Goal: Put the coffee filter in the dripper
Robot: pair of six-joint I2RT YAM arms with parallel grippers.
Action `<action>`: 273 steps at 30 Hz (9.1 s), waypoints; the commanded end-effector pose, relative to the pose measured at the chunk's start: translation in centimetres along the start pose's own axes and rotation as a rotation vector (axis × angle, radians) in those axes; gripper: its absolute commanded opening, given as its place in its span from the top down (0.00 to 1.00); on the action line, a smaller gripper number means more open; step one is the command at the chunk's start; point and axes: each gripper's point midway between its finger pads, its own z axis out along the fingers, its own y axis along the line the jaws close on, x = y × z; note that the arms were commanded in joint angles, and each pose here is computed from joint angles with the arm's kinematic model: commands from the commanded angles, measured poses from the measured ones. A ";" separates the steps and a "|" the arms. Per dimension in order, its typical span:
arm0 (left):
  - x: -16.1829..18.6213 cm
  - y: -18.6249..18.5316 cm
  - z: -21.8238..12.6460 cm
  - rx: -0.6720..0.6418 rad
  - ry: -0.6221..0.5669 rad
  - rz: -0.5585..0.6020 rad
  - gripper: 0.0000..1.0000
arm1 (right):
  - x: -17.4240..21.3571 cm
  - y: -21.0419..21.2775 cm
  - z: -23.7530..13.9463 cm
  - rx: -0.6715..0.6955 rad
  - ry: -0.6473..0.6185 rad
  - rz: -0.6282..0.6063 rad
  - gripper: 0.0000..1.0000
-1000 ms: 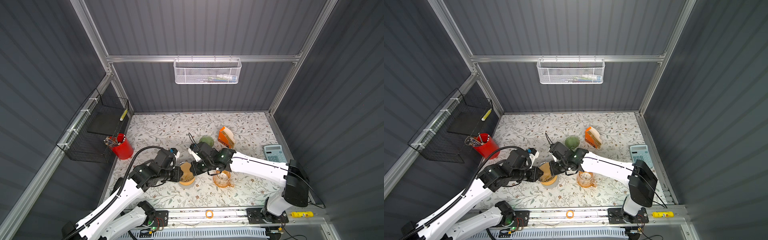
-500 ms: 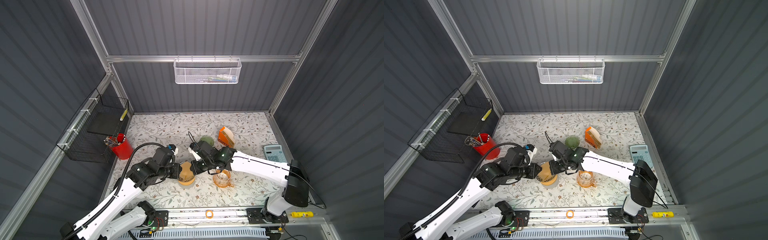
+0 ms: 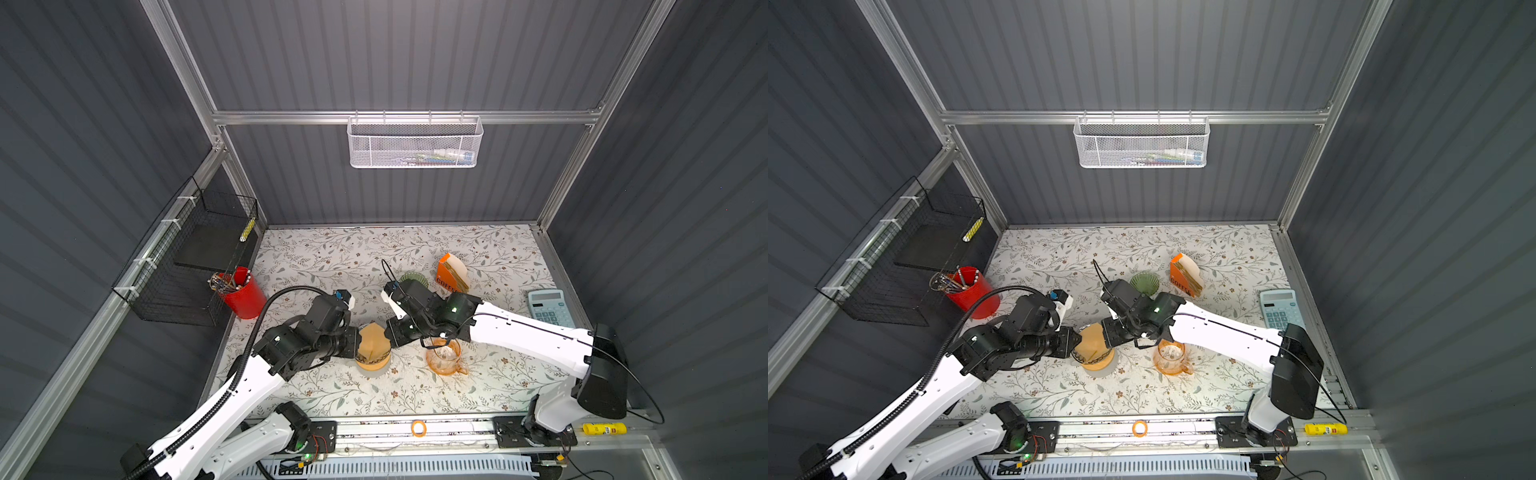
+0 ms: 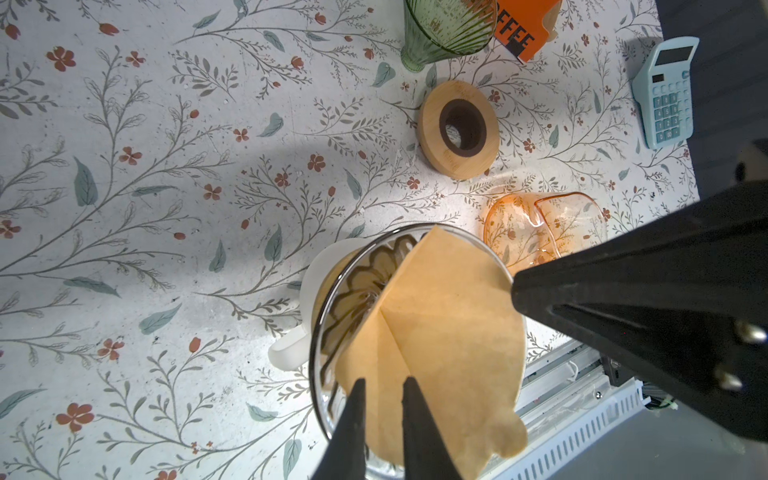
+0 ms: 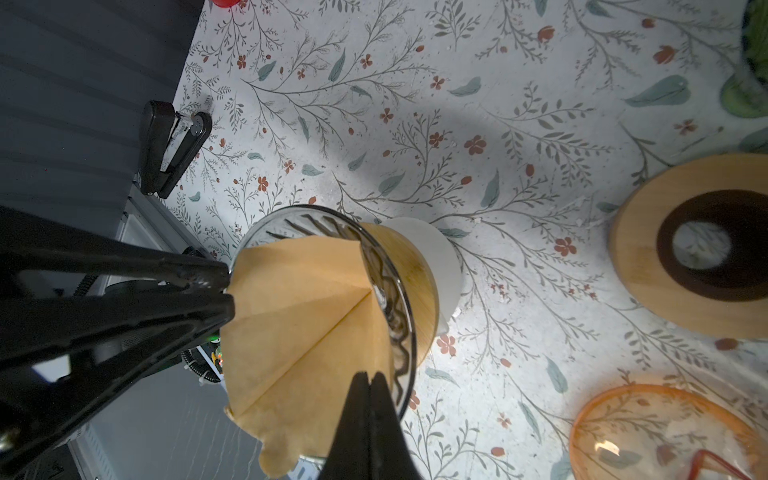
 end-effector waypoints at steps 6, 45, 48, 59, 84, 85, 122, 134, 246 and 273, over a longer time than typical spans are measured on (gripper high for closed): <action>1.2 0.9 0.8 -0.031 0.044 0.011 0.82 | 0.5 -0.7 0.1 0.036 0.010 -0.018 0.97; 1.8 0.9 1.9 -0.027 0.068 0.004 0.82 | 1.8 -1.5 2.7 0.051 0.070 -0.013 0.97; 1.6 0.9 1.8 -0.026 0.060 0.006 0.82 | 1.7 -1.5 2.7 0.051 0.067 -0.013 0.97; 0.6 0.8 0.5 -0.033 0.011 0.009 0.82 | 1.4 -1.2 2.2 0.048 0.055 -0.016 0.97; -0.8 0.0 -0.6 -0.009 -0.038 0.012 0.82 | -0.1 -0.4 -0.2 0.035 -0.007 -0.026 0.89; -0.8 0.0 -0.6 -0.009 -0.039 0.012 0.82 | -0.2 -0.3 -0.3 0.033 -0.010 -0.027 0.89; 0.9 0.0 1.5 0.030 0.015 0.001 0.83 | 0.5 -0.4 1.4 0.028 0.020 -0.025 0.90; -1.0 -1.0 -0.2 0.046 -0.040 0.026 0.83 | -0.8 1.0 -1.1 -0.020 -0.040 -0.019 0.89; -10.3 -6.4 3.8 0.179 -0.199 -0.057 0.73 | 14.6 -17.0 -4.0 0.496 0.116 0.074 0.85; -10.2 -6.2 3.1 0.184 -0.213 -0.069 0.73 | 15.7 -10.8 -1.6 0.417 0.149 -0.052 0.88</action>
